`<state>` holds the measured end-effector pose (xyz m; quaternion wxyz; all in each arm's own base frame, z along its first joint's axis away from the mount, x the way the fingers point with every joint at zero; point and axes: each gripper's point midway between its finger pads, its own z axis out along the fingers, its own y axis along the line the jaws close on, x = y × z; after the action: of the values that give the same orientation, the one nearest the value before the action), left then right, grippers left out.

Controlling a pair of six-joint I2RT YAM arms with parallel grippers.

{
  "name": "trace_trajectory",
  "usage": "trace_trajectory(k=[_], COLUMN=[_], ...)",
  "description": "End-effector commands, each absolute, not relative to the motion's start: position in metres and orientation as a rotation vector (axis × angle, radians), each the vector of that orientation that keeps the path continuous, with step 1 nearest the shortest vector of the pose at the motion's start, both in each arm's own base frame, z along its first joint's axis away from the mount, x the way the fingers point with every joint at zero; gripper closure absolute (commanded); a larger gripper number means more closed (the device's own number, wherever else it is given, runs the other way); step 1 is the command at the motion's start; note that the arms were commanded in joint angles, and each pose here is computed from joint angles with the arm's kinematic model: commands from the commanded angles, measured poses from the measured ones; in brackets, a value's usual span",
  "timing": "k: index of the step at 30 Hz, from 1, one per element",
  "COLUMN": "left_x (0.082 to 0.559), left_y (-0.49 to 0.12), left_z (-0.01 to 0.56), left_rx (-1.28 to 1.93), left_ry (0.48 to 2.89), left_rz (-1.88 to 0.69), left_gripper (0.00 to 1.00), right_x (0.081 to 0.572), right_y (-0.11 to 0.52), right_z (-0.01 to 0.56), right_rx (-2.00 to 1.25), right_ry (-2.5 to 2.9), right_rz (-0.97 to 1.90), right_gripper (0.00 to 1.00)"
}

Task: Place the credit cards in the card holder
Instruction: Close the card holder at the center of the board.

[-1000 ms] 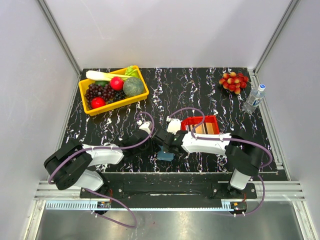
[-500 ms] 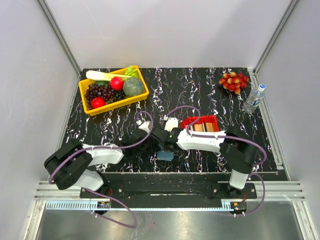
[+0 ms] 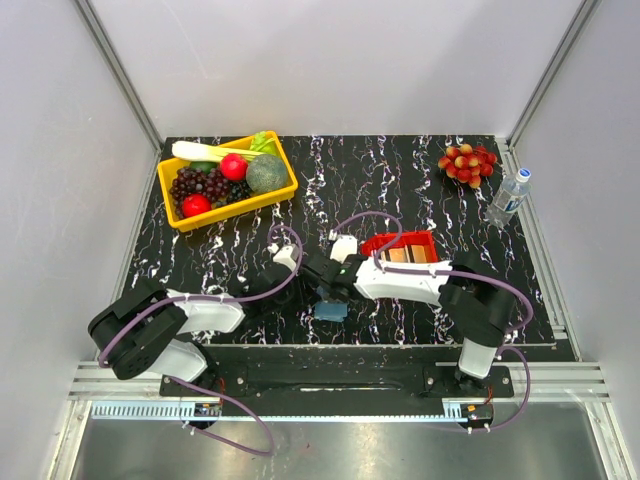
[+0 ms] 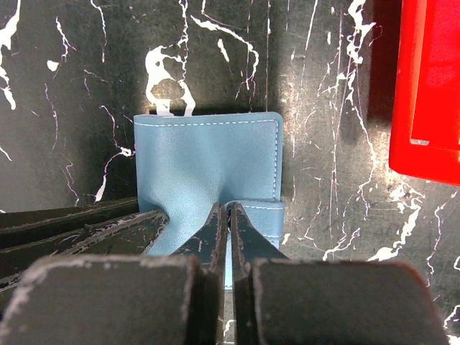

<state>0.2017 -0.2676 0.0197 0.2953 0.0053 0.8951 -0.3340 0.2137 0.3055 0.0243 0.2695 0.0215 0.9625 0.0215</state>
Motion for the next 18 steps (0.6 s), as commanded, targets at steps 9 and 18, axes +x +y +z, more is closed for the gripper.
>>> trace_trajectory(k=[9,18], left_x=[0.189,0.187], left_y=[-0.277,-0.278], left_z=[0.014,0.013], left_rx=[0.064,0.090], left_ry=[2.391,2.390], left_rz=[-0.950,-0.956], left_gripper=[0.89,0.90], right_x=[0.205,0.204], right_y=[0.295,0.291], right_z=[-0.047,-0.066], right_rx=[0.196,0.233], right_ry=[2.798,2.883], right_rz=[0.184,0.151], right_gripper=[1.00,0.99])
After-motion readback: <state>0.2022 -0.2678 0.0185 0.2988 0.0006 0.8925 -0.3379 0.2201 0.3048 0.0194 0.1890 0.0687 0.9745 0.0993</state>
